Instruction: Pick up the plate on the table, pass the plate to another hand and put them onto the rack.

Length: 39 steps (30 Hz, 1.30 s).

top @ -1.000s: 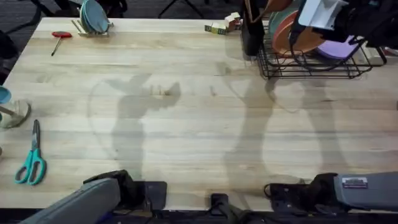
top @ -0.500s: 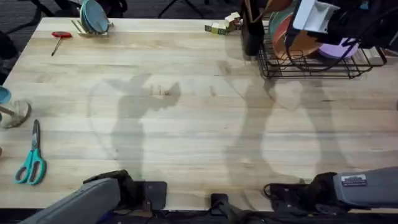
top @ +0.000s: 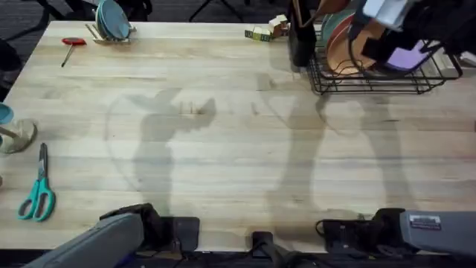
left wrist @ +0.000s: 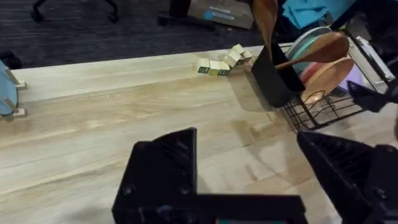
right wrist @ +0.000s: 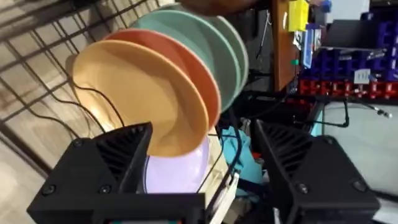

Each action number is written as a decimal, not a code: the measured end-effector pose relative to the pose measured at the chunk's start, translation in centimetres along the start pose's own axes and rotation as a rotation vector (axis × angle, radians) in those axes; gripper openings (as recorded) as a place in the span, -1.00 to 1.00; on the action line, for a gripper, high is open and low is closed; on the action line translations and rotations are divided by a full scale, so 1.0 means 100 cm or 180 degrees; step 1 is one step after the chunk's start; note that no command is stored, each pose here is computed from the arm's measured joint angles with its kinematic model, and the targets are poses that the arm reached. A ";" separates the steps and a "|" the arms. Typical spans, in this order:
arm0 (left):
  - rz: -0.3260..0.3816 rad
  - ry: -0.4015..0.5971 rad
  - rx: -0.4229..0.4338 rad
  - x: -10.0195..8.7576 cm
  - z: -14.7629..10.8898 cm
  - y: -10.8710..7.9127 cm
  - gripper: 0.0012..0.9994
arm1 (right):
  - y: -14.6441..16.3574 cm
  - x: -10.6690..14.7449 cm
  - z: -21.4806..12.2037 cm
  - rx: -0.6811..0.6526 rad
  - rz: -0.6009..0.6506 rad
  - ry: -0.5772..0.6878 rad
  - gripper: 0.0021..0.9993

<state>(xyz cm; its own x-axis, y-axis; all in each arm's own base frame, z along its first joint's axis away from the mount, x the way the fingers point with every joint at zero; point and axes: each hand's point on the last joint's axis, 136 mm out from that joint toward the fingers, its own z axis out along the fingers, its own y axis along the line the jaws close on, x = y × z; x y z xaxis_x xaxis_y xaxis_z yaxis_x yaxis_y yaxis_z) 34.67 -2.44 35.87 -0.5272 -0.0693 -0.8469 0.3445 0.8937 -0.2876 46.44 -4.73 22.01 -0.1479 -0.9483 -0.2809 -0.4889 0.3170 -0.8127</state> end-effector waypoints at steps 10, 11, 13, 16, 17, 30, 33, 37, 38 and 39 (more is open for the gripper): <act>0.0003 0.0006 -0.0074 0.000 0.000 0.004 0.99 | -0.001 -0.021 -0.082 -0.0068 0.0816 -0.0025 0.99; 0.0002 0.0008 -0.0111 0.000 0.000 0.006 0.99 | -0.003 -0.026 -0.091 -0.0045 0.0963 -0.0058 0.99; 0.0000 0.0014 -0.0184 0.001 0.000 0.010 0.99 | -0.007 -0.035 -0.109 0.0017 0.1259 -0.0129 0.99; 0.0002 0.0021 -0.0286 0.001 -0.001 0.015 0.99 | -0.010 -0.045 -0.136 0.0078 0.1798 -0.0230 0.99; 0.0002 0.0024 -0.0315 0.001 -0.001 0.017 0.99 | -0.010 -0.047 -0.144 0.0092 0.1983 -0.0260 0.99; 0.0159 0.0146 -0.0406 0.010 -0.002 0.022 0.99 | 0.007 -0.052 -0.214 0.0044 0.3823 -0.0374 0.99; 0.0157 0.0187 -0.0397 0.013 -0.002 0.021 0.99 | 0.009 -0.052 -0.220 0.0042 0.3996 -0.0391 0.99; 0.0153 0.0220 -0.0393 0.016 -0.002 0.021 0.99 | 0.009 -0.053 -0.224 0.0045 0.4096 -0.0420 0.99; 0.0152 0.0225 -0.0393 0.017 -0.002 0.021 0.99 | 0.009 -0.053 -0.224 0.0044 0.4114 -0.0420 0.99; 0.0151 0.0227 -0.0393 0.017 -0.002 0.021 0.99 | 0.009 -0.053 -0.224 0.0043 0.4126 -0.0420 0.99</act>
<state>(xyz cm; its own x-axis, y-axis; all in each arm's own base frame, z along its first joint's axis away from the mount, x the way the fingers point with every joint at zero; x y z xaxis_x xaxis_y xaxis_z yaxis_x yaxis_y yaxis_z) 34.37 -0.60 33.93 -0.5680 0.0019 -0.8230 0.2744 0.9432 -0.1872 27.54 0.23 34.22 -0.4174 0.0548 -0.9071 -0.0461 0.9956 0.0813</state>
